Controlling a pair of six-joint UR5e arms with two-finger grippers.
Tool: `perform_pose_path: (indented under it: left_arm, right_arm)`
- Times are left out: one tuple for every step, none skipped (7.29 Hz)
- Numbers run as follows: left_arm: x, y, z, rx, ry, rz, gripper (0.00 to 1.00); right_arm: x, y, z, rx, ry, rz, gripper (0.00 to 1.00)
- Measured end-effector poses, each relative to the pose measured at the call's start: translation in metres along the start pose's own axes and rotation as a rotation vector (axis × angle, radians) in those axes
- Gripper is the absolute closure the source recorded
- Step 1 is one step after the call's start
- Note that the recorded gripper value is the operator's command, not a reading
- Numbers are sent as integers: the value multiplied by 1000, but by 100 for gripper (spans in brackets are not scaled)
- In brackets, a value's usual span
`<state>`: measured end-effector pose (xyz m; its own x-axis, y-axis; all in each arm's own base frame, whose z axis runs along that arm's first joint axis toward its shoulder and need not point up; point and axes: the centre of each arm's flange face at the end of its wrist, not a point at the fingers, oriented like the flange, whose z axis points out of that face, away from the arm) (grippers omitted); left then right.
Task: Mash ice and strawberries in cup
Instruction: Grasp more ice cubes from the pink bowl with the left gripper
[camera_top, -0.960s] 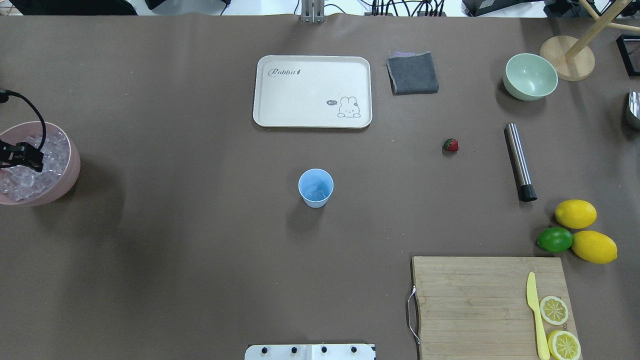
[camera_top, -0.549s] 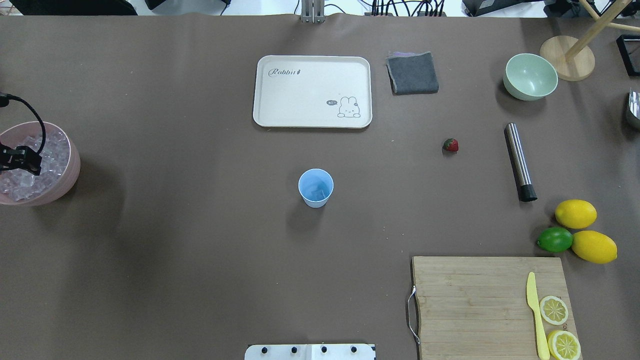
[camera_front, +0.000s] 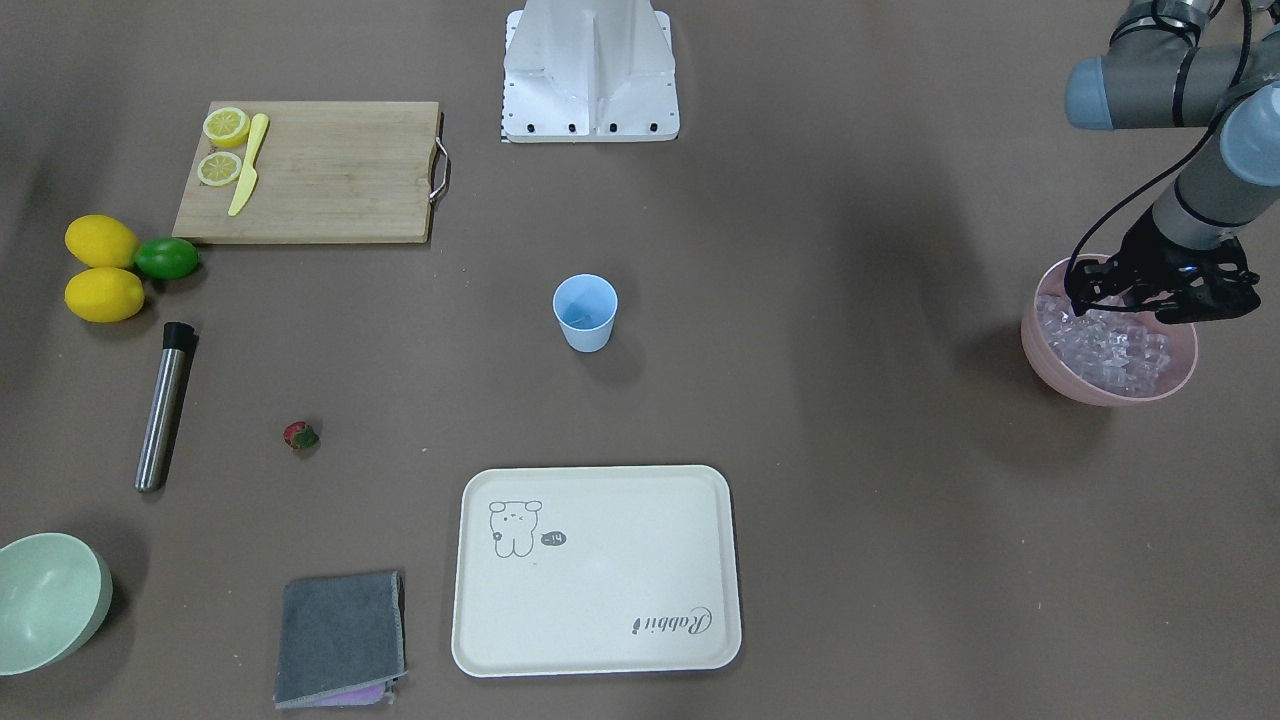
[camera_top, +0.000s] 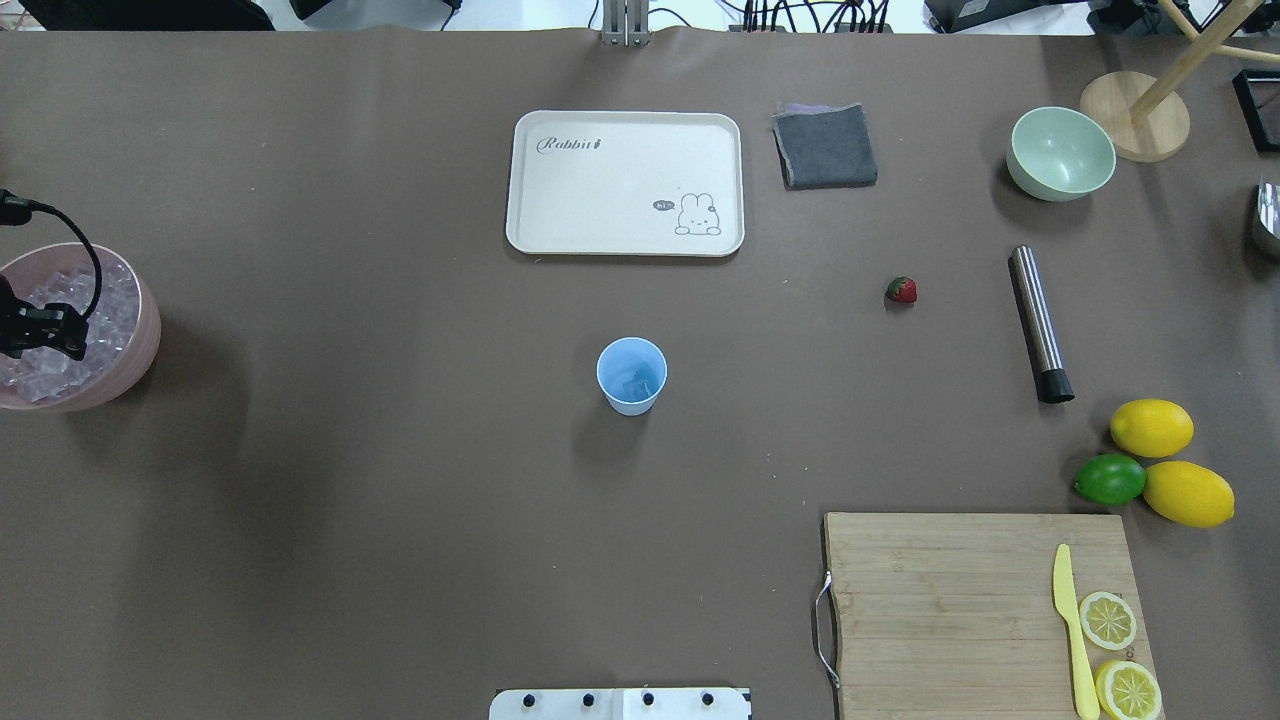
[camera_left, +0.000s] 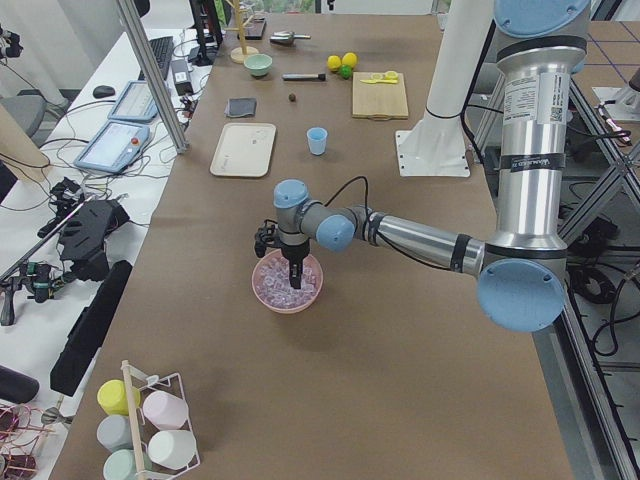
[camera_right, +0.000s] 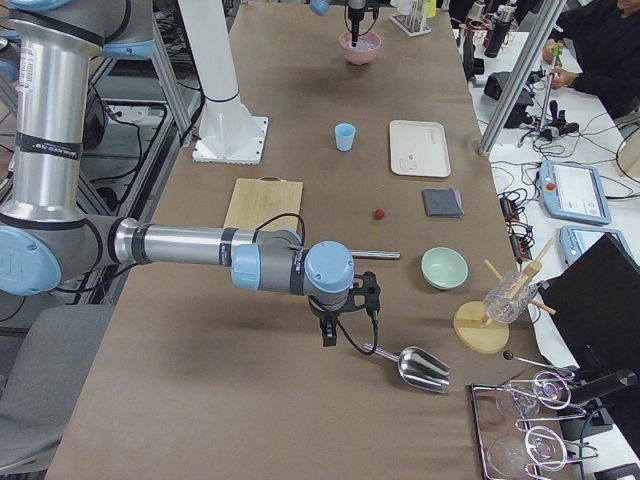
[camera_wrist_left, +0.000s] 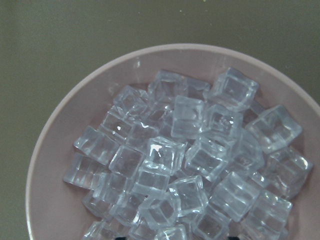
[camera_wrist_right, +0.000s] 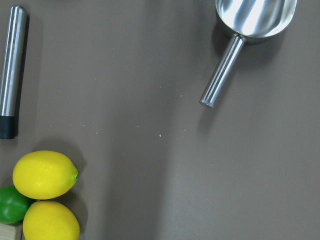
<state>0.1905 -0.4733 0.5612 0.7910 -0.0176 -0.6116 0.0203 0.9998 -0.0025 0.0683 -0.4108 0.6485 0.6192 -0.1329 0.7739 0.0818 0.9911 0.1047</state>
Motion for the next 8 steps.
perform_pose_path:
  left_arm:
    - [0,0,2,-2,-1,0,100]
    - [0,0,2,-3,-2,-1,100]
    - [-1,0,3,-4,-3,-1,100]
    - [-1,0,3,-5,-4,0,100]
    - [0,-1,1,-2,-2,6,100]
    - [3,0,-11,13,11,17,100]
    - [5,-2,-38,38,41,28,100]
    - [7,-6,-73,65,73,31,100]
  right_arm:
    - [0,1,0,0,0,0,0]
    - [-1,1,-1,2,-5,-1,0]
    - [-3,1,-1,6,-18,-1,0]
    - [-4,1,-1,9,-29,-2,0]
    - [-5,2,-2,10,-34,-3,0]
    - [-5,2,-2,12,-36,-4,0]
    - [-6,2,-3,13,-38,-5,0]
    - [-7,2,-3,14,-40,-6,0]
